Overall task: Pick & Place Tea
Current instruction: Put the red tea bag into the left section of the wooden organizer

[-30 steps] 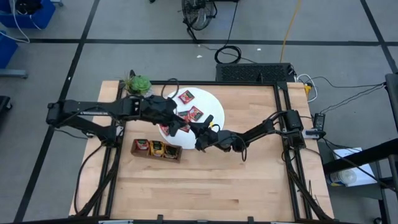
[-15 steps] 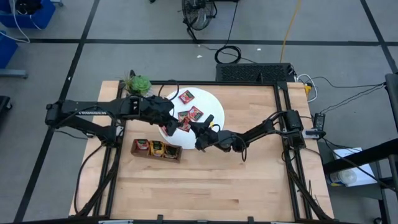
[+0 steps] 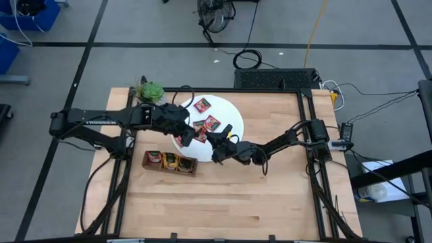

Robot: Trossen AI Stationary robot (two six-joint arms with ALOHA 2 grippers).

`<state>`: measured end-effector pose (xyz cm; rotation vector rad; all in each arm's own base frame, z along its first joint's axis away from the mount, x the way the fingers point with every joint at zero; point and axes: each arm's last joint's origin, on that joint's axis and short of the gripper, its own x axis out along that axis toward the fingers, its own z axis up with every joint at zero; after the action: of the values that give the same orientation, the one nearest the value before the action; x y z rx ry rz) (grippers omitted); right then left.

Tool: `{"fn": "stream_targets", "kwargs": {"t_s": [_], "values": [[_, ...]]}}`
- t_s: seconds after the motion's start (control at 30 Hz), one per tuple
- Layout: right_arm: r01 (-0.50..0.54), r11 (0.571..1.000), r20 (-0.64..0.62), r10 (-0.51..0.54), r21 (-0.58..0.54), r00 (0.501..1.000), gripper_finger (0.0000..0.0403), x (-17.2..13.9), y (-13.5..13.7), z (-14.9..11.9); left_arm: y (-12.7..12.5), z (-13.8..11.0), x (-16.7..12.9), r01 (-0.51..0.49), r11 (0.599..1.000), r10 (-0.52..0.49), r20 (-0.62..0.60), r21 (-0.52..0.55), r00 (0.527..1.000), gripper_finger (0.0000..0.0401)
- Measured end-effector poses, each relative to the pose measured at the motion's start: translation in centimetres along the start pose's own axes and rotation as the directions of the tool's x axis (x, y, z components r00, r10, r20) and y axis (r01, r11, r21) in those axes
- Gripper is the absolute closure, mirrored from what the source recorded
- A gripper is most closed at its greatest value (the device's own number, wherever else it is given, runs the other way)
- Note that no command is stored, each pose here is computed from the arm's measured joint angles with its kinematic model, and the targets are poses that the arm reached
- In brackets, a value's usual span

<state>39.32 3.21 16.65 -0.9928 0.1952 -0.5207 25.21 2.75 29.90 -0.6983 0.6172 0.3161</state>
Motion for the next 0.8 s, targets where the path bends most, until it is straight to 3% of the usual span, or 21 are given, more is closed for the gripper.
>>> {"fn": "stream_targets", "kwargs": {"t_s": [0.17,0.3,0.37,0.47,0.57,0.7,0.8], "values": [[-0.002,1.0,0.001,0.002,0.016,1.0,0.0394,0.0,0.0,0.0,0.0,0.0,0.4,-0.007,0.999,0.008,-0.004,0.032,1.0,0.0271],[-0.007,1.0,-0.002,0.007,0.016,1.0,0.0394,0.0,0.1,0.0,0.1,-0.2,1.3,-0.006,0.995,0.011,-0.039,0.103,0.999,0.0367],[-0.006,1.0,-0.008,0.007,0.029,1.0,0.0393,0.0,0.1,-0.1,0.1,-0.1,1.6,0.004,0.983,0.003,-0.036,0.185,0.999,0.0387],[-0.023,0.994,-0.019,0.025,0.108,1.0,0.0377,0.0,0.3,-0.2,-0.1,-0.3,1.4,0.016,0.945,-0.002,-0.044,0.327,0.999,0.0395],[0.004,0.977,-0.068,0.011,0.213,0.998,0.0352,-0.1,0.3,-0.3,-0.3,-0.7,-0.4,-0.052,0.896,0.061,-0.008,0.441,0.998,0.0397],[0.017,0.973,-0.146,0.017,0.23,0.989,0.0325,-0.9,1.0,-1.4,-0.5,-2.0,-3.5,-0.187,0.807,0.213,0.021,0.56,0.977,0.0398],[0.043,0.964,-0.177,0.004,0.261,0.984,0.0314,-1.9,0.6,-1.9,-0.8,-3.4,-5.6,-0.178,0.773,0.246,-0.028,0.609,0.969,0.0398]]}}
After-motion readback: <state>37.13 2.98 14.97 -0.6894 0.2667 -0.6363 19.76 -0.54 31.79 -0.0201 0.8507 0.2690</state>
